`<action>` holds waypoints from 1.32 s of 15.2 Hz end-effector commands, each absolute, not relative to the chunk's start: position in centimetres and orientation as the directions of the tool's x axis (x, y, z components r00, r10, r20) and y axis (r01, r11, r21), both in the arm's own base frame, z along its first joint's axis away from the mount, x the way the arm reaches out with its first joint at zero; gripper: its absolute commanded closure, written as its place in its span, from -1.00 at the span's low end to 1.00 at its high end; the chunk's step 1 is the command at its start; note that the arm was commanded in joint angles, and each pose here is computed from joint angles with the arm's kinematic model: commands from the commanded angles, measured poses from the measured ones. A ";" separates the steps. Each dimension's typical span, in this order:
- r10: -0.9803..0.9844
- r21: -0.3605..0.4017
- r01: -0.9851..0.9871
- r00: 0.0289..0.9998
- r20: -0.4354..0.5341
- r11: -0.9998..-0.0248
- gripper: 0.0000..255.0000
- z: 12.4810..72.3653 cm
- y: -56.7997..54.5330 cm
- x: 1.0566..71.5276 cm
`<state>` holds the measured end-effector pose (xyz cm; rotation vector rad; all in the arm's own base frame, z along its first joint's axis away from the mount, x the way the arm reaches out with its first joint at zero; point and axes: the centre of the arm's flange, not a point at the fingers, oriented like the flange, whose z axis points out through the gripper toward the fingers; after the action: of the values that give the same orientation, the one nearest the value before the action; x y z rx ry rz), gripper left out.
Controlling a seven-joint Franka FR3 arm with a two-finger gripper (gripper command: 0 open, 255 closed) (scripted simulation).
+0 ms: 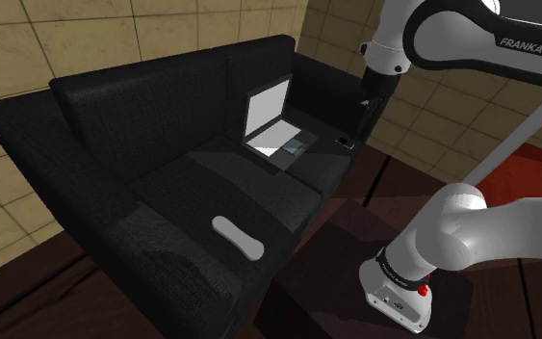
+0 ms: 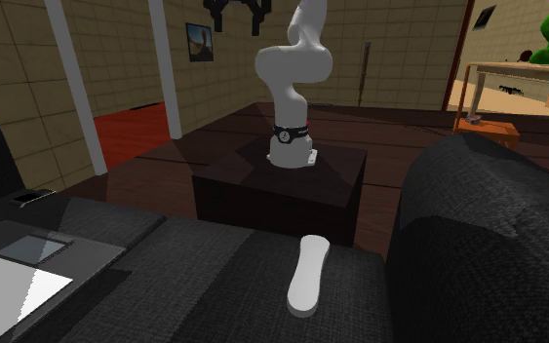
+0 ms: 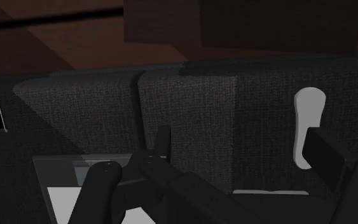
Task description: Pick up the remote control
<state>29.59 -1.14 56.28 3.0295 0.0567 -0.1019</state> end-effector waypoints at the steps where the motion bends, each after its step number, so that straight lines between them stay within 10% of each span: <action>1: 0.034 0.108 0.041 0.997 -0.069 -0.993 -1.00 56.3 -1.1 29.6; 20: 0.068 0.068 0.070 0.997 -0.035 -0.995 -1.00 35.4 9.8 36.6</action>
<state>36.28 9.08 36.58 3.0663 0.1036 -0.0560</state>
